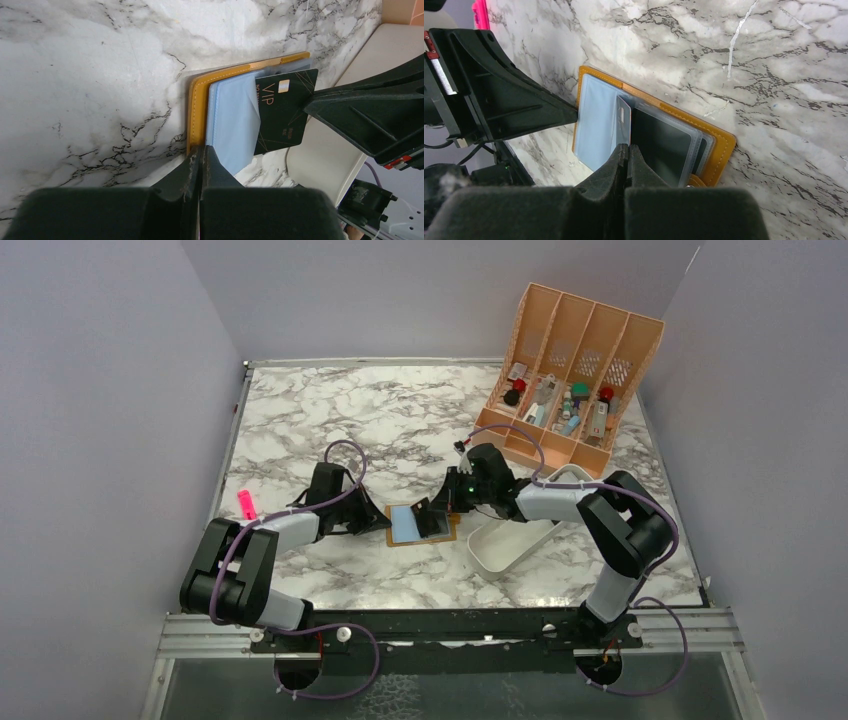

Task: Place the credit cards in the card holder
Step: Insert the credit card into the card holder.

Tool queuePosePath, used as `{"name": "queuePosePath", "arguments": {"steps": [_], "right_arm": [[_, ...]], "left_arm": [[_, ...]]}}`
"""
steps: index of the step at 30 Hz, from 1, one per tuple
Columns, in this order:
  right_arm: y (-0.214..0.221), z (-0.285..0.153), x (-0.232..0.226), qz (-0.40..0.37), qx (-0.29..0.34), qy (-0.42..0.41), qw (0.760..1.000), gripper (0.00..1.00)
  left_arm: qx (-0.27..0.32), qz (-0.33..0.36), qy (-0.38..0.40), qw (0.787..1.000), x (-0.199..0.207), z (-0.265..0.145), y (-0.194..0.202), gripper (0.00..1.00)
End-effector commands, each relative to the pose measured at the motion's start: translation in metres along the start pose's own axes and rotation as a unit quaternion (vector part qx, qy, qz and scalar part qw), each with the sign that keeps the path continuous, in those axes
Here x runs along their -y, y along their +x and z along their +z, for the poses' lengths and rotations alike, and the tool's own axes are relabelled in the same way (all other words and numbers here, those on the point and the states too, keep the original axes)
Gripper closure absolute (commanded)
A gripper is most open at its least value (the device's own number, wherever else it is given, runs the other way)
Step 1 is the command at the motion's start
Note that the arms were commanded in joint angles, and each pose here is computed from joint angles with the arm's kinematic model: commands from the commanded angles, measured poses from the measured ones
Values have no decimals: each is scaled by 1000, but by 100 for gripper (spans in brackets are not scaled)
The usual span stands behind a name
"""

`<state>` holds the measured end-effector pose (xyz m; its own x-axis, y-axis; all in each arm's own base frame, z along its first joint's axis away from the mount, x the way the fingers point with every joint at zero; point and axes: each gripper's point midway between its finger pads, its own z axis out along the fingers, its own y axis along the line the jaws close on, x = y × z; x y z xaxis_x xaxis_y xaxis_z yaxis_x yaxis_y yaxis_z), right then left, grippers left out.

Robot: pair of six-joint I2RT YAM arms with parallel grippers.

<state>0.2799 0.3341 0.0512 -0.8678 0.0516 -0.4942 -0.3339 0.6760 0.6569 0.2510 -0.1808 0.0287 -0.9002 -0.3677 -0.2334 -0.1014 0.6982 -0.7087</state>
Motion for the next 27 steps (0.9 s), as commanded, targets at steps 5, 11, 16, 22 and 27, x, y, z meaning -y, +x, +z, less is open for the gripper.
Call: {"name": "queuePosePath", "arguments": {"steps": [5,11,16,22,27], "right_arm": [[5,5,-4,-12,-8,-22,1000,99],[4,6,-5,9,8,-27,1000,99],[9,8,-3,34,14,-17,999,99],[14,7,-3,47,39,-2,998,99],[11,2,1,63,70,7,995,99]], "left_arm": [[2,11,-15,1000,-6,3,0,100],[-3,12,-16,1000,-7,4,4,100],[-4,13,-21,1000,-9,4,7,100],[-6,13,-26,1000,-12,5,11,100],[-5,15,-27,1000,-13,4,13,100]]}}
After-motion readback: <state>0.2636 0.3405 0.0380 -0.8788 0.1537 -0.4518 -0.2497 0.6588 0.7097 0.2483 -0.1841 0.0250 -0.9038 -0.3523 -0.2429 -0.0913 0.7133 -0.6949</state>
